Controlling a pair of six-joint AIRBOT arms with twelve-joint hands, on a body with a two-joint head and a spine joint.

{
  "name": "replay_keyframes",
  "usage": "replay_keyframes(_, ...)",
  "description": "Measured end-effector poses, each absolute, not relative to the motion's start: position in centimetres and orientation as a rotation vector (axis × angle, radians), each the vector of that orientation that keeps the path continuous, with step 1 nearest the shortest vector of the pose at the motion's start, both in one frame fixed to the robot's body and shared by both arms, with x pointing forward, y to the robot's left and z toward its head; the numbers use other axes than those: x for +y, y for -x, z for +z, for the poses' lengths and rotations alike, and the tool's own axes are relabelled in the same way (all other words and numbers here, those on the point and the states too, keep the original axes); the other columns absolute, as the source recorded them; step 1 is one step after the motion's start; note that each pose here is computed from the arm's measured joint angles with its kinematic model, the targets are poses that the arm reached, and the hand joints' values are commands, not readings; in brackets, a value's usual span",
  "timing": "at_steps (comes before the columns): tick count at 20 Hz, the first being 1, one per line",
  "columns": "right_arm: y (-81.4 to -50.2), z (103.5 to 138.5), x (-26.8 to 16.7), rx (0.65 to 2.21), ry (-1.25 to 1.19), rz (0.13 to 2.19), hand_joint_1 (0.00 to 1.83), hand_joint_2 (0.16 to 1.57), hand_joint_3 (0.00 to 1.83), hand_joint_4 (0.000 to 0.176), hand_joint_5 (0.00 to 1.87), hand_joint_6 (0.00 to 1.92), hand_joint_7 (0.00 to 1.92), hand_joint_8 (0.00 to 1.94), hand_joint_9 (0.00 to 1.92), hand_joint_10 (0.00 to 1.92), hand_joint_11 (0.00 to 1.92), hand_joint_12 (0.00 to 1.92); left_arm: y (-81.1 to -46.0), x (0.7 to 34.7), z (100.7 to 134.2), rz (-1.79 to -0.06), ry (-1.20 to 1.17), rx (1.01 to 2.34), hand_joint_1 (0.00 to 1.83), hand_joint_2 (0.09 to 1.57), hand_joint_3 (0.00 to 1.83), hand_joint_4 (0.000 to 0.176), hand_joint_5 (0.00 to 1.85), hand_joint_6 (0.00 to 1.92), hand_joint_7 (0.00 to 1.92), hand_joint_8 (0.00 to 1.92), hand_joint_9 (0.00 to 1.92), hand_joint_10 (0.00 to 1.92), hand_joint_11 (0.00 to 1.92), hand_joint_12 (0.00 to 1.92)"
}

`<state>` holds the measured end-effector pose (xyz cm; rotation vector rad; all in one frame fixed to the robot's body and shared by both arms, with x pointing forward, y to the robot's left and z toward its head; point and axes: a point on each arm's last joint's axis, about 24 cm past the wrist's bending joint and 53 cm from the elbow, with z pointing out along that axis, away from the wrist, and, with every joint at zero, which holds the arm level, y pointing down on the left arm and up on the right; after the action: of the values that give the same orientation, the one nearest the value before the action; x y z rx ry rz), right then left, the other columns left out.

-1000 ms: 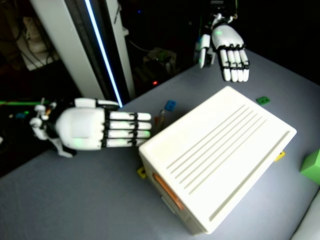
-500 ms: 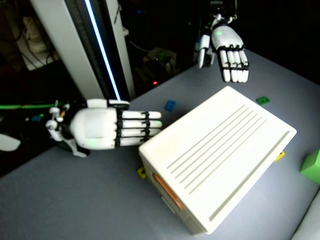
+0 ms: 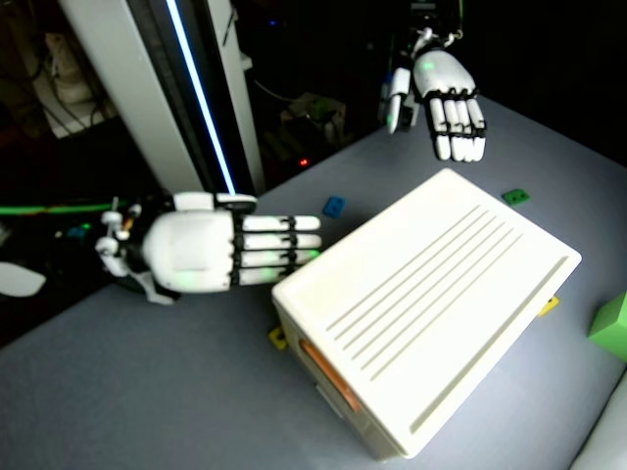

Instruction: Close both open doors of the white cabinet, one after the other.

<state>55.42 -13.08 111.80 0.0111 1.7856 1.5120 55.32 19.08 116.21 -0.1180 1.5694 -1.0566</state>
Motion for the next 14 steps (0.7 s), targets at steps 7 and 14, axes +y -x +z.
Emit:
replay_keyframes(7, -57.0, 111.7, -18.7, 1.796, -0.142, 1.364, 0.0, 1.52, 0.0, 0.0, 0.1, 0.02, 0.09, 0.02, 0.05, 0.01, 0.09, 0.03, -55.5, 19.4, 116.2, -1.05, 0.134, 1.568, 0.0, 1.43, 0.0, 0.0, 0.09, 0.0, 0.09, 0.0, 0.09, 0.0, 0.0, 0.43)
replay_keyframes(14, -59.7, 117.5, -22.8, 1.5, -0.228, 1.332, 0.09, 1.48, 0.0, 0.022, 0.14, 0.0, 0.12, 0.0, 0.1, 0.01, 0.1, 0.01, -58.2, 21.3, 118.9, -1.06, 0.202, 1.421, 0.0, 1.51, 0.01, 0.0, 0.04, 0.0, 0.0, 0.0, 0.0, 0.0, 0.0, 0.0)
